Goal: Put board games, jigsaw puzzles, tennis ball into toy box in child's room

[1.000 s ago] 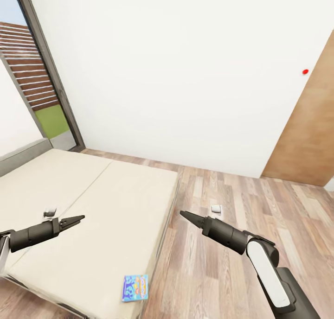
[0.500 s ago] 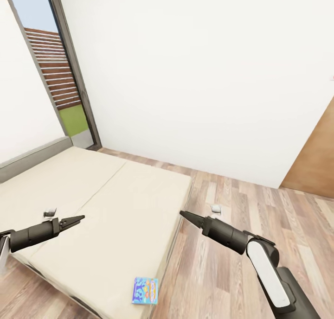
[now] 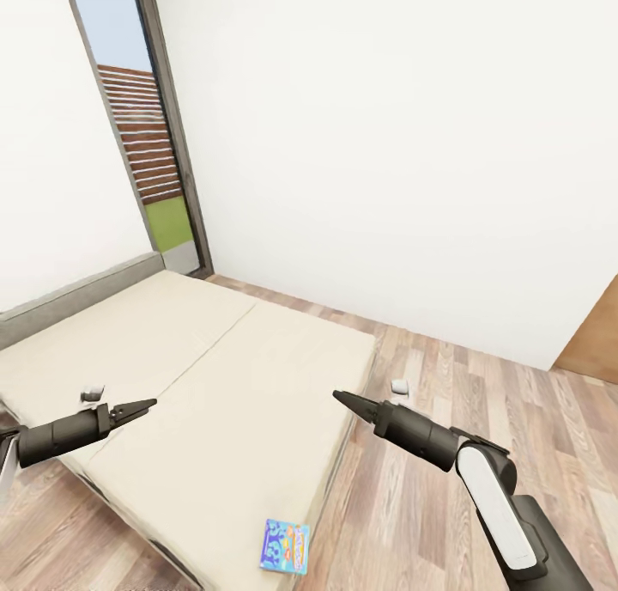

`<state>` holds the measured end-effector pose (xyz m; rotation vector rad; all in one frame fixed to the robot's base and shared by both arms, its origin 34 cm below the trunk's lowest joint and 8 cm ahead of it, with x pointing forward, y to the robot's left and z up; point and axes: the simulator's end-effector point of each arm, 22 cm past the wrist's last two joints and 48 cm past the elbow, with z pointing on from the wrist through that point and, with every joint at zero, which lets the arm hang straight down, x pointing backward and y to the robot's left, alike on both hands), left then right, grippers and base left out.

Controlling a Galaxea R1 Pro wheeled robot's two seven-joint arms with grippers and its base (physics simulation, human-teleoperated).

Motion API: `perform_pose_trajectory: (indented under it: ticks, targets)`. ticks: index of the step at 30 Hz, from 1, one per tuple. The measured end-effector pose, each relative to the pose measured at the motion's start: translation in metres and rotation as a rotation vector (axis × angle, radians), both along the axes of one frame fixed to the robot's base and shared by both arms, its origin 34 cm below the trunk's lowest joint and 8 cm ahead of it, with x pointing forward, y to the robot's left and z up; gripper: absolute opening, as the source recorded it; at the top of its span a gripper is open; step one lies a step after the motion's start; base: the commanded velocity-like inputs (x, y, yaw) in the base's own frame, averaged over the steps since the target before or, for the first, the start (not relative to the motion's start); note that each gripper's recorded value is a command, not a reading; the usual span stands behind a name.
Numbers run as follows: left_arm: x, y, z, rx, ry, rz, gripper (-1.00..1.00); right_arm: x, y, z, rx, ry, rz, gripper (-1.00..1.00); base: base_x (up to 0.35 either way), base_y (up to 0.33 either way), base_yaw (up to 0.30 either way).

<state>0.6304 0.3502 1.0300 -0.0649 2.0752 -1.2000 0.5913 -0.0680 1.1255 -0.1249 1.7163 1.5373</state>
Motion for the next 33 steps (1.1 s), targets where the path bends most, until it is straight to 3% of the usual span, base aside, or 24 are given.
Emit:
perform_pose_trajectory:
  ticks: [19, 33]
  targets:
    - [0.0, -0.006, 0.013, 0.008, -0.055, -0.011, 1.0, -0.003, 0.0, 0.012, 0.0, -0.025, -0.001, 1.0, 0.0, -0.021, 0.173]
    - [0.001, -0.008, 0.014, 0.006, -0.06, -0.012, 1.0, -0.001, -0.002, 0.013, -0.004, -0.025, -0.011, 1.0, 0.0, -0.068, 0.024]
